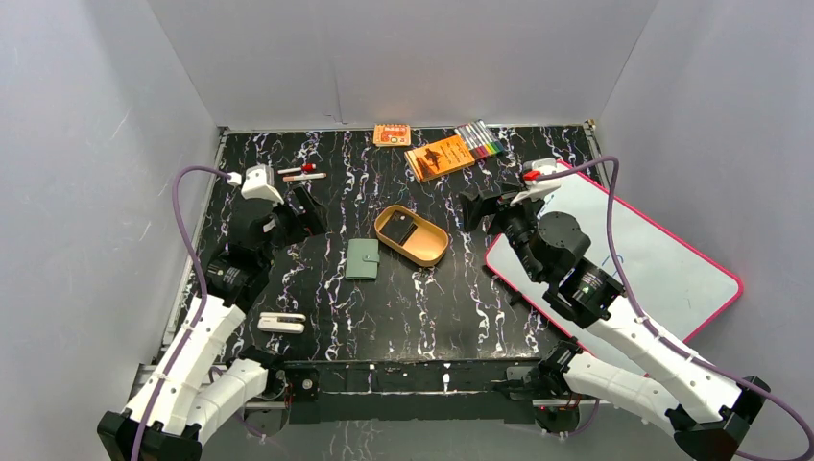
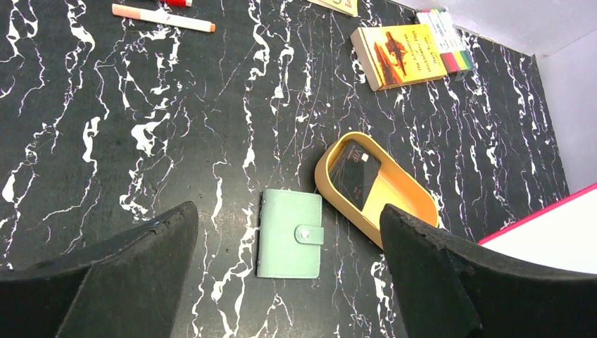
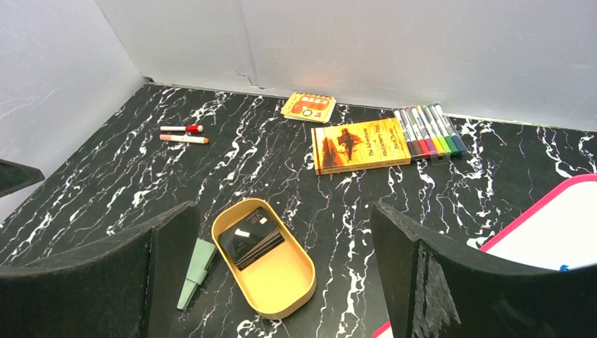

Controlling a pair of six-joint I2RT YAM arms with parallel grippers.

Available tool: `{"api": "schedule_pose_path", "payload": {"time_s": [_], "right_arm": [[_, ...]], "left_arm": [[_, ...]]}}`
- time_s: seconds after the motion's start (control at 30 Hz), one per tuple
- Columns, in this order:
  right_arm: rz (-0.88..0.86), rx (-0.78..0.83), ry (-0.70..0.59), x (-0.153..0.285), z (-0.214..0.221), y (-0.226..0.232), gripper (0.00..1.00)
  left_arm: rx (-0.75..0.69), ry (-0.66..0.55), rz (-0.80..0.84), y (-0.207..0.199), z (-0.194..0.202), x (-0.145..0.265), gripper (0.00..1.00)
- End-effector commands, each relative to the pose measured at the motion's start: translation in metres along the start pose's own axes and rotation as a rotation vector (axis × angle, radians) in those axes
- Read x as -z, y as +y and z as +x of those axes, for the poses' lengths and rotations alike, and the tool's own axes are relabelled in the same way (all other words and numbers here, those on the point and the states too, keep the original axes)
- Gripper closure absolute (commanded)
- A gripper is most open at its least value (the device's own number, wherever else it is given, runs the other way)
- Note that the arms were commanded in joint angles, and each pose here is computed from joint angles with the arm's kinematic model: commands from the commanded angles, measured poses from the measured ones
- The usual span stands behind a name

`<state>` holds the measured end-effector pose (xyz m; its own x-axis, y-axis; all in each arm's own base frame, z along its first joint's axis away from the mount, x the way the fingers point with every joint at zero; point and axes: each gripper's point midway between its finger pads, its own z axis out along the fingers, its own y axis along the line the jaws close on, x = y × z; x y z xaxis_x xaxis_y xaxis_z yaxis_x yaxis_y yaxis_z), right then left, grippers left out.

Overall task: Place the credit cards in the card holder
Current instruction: Move the card holder to the center of the board.

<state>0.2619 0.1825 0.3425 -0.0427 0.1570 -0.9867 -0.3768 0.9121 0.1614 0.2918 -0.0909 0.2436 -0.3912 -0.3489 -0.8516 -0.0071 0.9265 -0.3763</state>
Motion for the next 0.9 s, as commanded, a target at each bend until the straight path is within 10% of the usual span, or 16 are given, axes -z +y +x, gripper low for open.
{"api": "schedule_pose_path", "payload": {"time_s": [0.0, 0.63, 0.87], "right_arm": [[-0.006, -0.016, -0.076, 0.003, -0.027, 0.001, 0.01], [-0.195, 0.042, 0.098, -0.002, -0.005, 0.040, 0.02], [-0.303, -0.003, 0.269, -0.005, 0.048, 0.064, 0.01]], "left_arm": [[-0.008, -0.056, 0.020, -0.002, -0.009, 0.008, 0.02], [0.117, -0.048, -0.017, 0.004, -0.004, 0.017, 0.02], [0.232, 0.131, 0.025, -0.006, 0.037, 0.021, 0.02]]}}
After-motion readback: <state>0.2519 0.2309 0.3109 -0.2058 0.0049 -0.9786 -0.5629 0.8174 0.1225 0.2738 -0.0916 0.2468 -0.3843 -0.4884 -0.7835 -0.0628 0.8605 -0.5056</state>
